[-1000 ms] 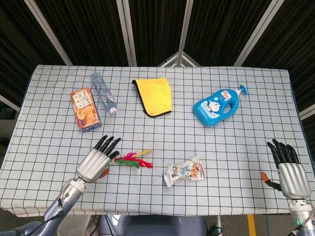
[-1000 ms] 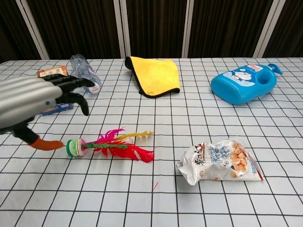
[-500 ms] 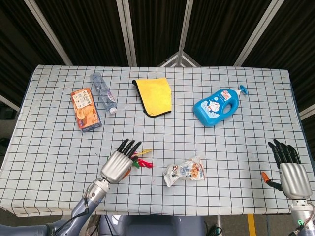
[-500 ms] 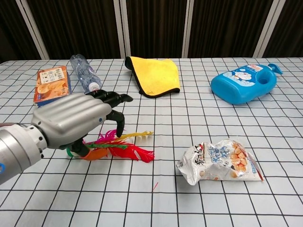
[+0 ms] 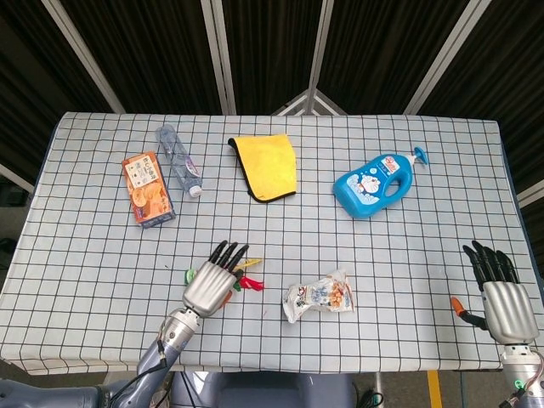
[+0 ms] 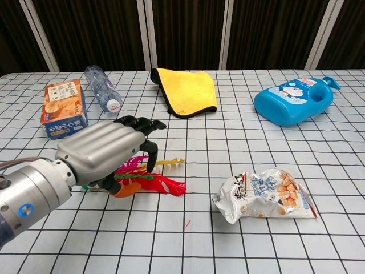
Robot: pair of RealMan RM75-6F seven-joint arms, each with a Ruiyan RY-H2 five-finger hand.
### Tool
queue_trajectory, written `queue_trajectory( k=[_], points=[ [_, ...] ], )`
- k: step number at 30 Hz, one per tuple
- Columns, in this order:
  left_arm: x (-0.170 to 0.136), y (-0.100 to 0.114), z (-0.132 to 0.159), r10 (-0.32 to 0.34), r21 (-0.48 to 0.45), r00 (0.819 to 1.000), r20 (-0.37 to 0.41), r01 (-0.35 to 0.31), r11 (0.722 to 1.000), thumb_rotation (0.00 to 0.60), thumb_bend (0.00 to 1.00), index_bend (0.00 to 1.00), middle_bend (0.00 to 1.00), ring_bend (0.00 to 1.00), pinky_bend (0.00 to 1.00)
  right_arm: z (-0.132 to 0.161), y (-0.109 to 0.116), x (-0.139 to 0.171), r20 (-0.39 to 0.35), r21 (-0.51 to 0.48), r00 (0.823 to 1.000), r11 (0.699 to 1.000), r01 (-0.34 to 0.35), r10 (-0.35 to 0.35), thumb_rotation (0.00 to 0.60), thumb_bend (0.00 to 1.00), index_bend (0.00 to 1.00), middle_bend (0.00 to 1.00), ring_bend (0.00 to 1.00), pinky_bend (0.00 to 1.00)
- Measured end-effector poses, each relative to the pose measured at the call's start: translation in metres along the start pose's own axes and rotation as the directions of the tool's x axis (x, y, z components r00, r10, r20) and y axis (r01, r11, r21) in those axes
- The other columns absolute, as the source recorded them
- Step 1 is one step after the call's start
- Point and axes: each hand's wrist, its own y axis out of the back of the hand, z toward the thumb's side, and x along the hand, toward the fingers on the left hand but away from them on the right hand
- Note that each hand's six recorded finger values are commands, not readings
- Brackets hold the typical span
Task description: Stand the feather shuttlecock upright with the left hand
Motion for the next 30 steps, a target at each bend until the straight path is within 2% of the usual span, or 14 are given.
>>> queue_trajectory(
  k=[7,19,25,30],
  points=[
    [0.001,-0.004,0.001,0.002,-0.005,1.000,-0.008,-0.002,1.000,0.600,0.58,0.52,0.03,0.00,0.00,-0.001,0.000,0.000,0.003,-0.003,1.000,1.000,0.001,-0.001,0.600,0.33,0.00,0.00,0.00,0.00],
    [0.000,0.000,-0.006,0.013,-0.020,0.999,-0.030,-0.013,1.000,0.600,0.61,0.54,0.04,0.00,0.00,-0.001,0.001,0.000,0.002,-0.003,1.000,1.000,0.000,0.000,0.600,0.33,0.00,0.00,0.00,0.00],
    [-0.002,0.011,-0.012,0.040,-0.041,0.998,-0.043,-0.042,0.998,0.600,0.61,0.55,0.04,0.00,0.00,-0.001,0.001,0.000,0.001,-0.001,1.000,1.000,0.001,-0.001,0.600,0.33,0.00,0.00,0.00,0.00],
    [-0.007,0.031,-0.025,0.085,-0.070,0.995,-0.060,-0.090,0.994,0.600,0.61,0.55,0.04,0.00,0.00,-0.001,0.001,0.000,0.001,0.002,1.000,1.000,0.000,0.000,0.600,0.33,0.00,0.00,0.00,0.00]
  ],
)
